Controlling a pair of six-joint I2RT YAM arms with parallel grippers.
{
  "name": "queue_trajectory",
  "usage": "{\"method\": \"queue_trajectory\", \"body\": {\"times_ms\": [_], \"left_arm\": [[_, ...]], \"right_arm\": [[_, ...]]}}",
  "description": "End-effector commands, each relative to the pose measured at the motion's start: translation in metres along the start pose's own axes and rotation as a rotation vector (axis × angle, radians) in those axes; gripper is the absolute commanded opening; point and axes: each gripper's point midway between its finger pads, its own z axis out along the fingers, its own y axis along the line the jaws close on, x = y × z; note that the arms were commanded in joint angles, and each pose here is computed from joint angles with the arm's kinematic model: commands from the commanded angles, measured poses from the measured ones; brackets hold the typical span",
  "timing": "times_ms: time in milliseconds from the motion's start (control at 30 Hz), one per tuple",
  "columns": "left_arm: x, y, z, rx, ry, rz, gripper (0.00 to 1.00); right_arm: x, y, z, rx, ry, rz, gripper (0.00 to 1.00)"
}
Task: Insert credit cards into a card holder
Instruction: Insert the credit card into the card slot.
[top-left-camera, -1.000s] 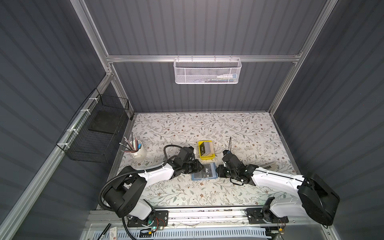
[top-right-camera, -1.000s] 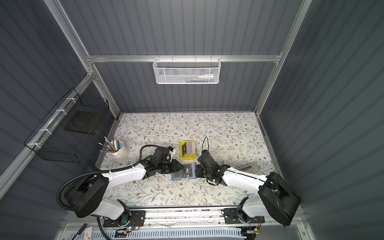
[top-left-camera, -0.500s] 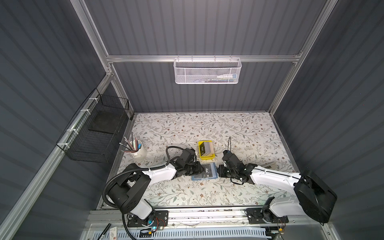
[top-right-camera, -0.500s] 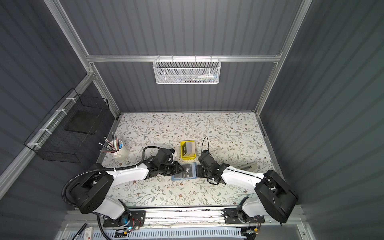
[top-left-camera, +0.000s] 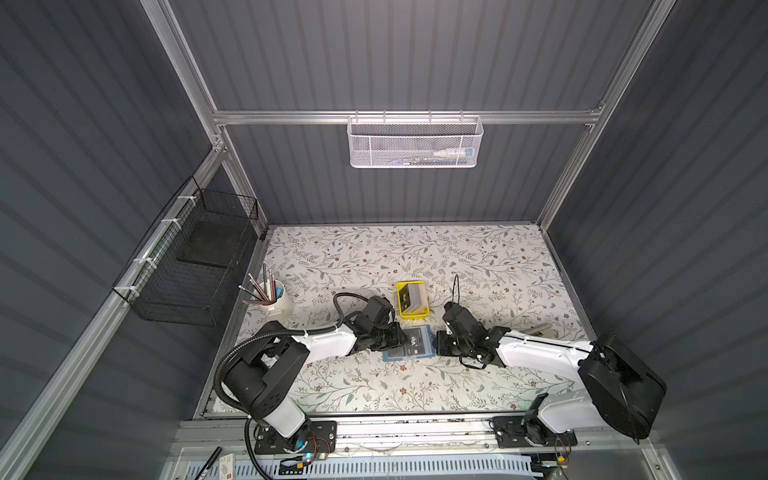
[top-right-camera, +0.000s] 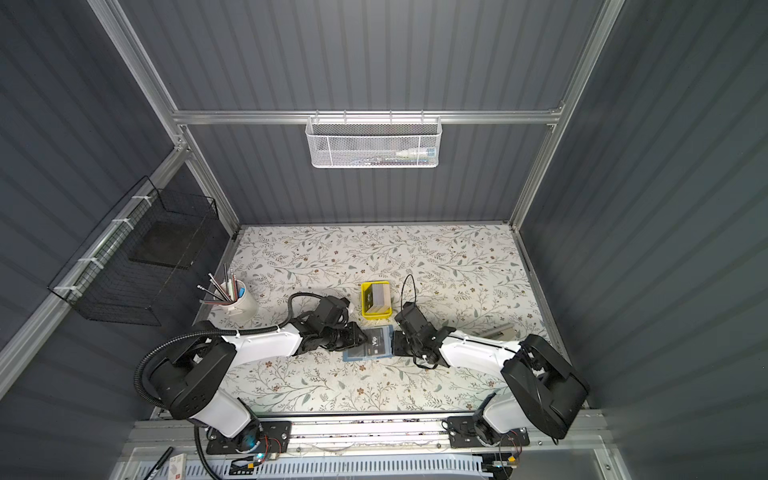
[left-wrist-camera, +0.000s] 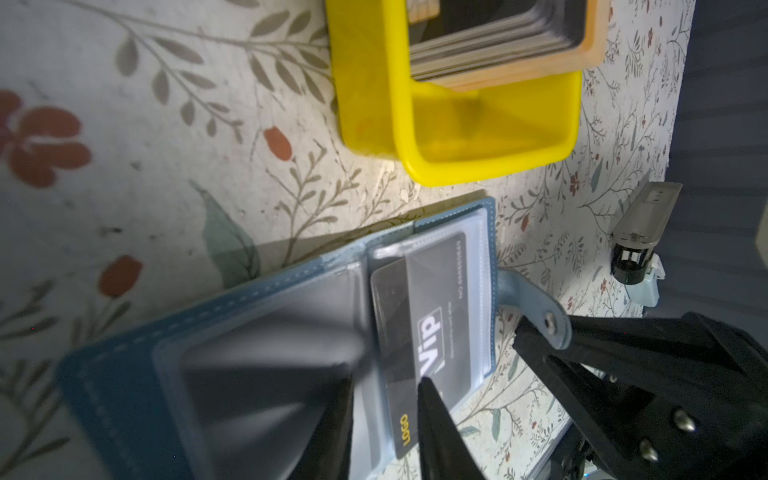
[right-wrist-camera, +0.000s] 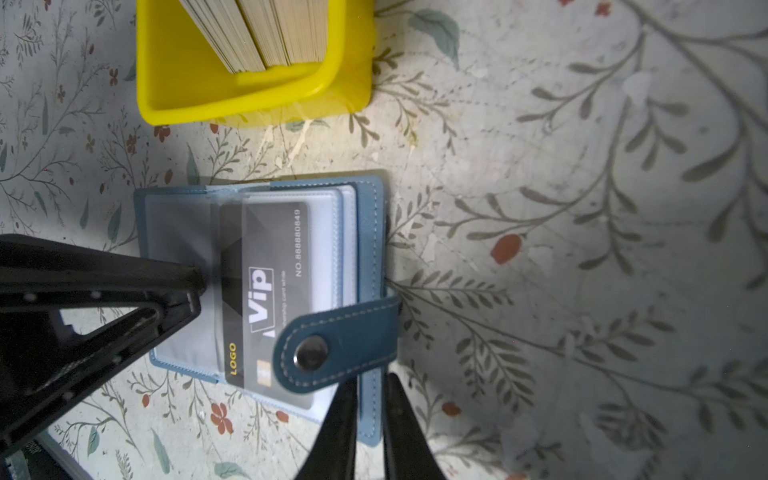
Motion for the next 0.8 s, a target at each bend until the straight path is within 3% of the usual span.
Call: {"method": "queue_trajectory", "body": {"times_ms": [0, 767], "left_arm": [[-0.002, -0.007, 0.003, 0.010, 0.003, -0.001, 0.29], [0.001, -0.006, 0.011, 0.015, 0.026, -0.017, 0.30]], "right_arm": [[-0.007, 0.005, 0.000, -0.010, -0.014, 0.004, 0.17], [0.002, -0.005, 0.005, 0.009, 0.007, 0.020, 0.16]]}}
